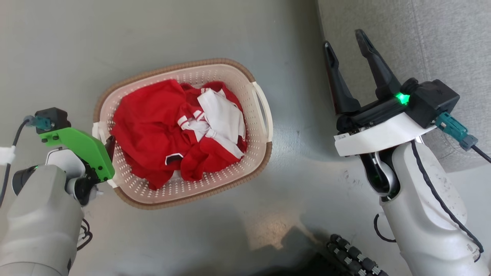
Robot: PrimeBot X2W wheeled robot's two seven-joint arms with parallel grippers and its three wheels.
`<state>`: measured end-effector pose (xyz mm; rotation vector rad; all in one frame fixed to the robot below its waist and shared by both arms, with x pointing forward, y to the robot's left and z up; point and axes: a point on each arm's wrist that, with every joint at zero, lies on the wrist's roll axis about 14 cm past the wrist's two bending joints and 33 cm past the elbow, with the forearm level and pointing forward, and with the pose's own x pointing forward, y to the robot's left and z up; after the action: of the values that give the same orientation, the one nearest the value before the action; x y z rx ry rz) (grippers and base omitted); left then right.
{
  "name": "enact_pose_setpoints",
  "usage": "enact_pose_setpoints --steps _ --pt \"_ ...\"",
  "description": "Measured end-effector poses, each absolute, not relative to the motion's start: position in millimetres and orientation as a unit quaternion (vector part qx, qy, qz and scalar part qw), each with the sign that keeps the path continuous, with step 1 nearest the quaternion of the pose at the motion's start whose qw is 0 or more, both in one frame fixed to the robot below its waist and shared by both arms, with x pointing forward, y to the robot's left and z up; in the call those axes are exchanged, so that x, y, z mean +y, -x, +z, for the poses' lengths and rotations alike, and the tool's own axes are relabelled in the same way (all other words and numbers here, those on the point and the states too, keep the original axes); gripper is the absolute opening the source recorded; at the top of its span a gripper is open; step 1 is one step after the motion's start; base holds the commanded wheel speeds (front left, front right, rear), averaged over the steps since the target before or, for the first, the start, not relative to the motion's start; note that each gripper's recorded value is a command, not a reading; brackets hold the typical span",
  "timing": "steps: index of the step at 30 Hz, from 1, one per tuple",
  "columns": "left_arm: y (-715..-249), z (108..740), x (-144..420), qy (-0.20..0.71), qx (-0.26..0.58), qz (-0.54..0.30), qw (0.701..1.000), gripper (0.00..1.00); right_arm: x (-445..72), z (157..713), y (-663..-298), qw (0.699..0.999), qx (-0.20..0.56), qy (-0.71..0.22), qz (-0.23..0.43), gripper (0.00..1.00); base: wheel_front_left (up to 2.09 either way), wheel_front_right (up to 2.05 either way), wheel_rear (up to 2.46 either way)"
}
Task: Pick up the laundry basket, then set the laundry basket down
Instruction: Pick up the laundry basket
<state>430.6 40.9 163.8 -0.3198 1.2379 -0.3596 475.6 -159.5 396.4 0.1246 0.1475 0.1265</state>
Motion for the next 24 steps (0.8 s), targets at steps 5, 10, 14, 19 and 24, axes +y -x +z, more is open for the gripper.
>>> enact_pose_setpoints --steps 5,10,14,19,24 --pt "-440.5 185.2 38.0 0.148 0.528 -0.177 0.817 1.00 -160.9 409.8 -473.7 0.994 0.061 -0.070 0.060 1.00 0.00 0.00 0.00" --pt "-446.2 211.1 34.1 0.146 0.481 -0.189 0.843 1.00 -167.3 423.9 -468.2 0.995 0.050 -0.069 0.050 1.00 0.00 0.00 0.00" --pt "-456.5 238.2 31.8 0.147 0.428 -0.197 0.870 1.00 -174.2 435.1 -461.8 0.996 0.040 -0.066 0.039 1.00 0.00 0.00 0.00" --pt "-468.7 277.0 31.9 0.157 0.353 -0.199 0.901 1.00 -178.1 448.0 -453.9 0.997 0.028 -0.058 0.033 1.00 0.00 0.00 0.00" --pt "-471.6 308.3 47.2 0.153 0.290 -0.189 0.925 1.00 -181.3 464.6 -447.0 0.998 0.010 -0.053 0.030 1.00 0.00 0.00 0.00"
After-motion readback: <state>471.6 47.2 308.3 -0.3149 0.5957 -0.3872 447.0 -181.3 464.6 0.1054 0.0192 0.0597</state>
